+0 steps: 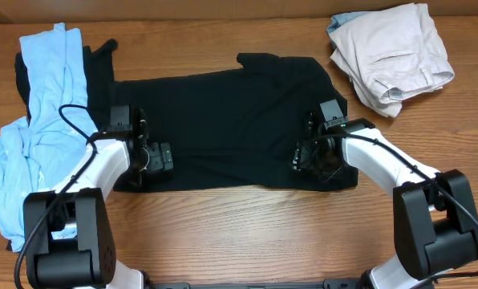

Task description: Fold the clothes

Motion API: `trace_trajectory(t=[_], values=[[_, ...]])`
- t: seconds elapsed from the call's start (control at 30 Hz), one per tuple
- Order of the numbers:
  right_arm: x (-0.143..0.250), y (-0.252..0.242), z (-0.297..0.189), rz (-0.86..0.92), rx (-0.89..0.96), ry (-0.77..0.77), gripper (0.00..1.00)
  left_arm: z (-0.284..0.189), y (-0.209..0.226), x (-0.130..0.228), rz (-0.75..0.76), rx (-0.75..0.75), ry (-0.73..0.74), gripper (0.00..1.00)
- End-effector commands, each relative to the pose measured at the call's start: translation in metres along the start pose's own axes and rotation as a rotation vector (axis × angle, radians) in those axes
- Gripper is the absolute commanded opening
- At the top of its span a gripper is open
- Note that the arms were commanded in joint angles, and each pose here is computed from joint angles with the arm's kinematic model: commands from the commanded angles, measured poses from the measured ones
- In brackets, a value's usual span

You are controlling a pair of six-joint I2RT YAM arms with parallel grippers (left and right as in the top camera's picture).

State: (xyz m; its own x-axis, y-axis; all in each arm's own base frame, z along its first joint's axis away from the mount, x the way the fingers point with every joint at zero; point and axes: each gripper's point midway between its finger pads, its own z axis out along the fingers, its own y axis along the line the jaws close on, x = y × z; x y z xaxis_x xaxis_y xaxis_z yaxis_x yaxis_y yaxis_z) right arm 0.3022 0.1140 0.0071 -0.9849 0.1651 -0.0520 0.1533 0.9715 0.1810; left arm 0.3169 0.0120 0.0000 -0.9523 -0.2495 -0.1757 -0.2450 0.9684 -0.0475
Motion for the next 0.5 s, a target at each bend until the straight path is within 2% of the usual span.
trace_trajectory(t=[0.0,0.47], values=[[0.018,-0.02,0.009,0.053,0.077,0.033,0.73,0.018,0.006,0.026,0.014,-0.043,0.066,1.0],[0.08,-0.042,-0.004,0.133,0.174,0.28,0.78,0.001,0.024,0.11,-0.063,-0.13,0.398,1.0]])
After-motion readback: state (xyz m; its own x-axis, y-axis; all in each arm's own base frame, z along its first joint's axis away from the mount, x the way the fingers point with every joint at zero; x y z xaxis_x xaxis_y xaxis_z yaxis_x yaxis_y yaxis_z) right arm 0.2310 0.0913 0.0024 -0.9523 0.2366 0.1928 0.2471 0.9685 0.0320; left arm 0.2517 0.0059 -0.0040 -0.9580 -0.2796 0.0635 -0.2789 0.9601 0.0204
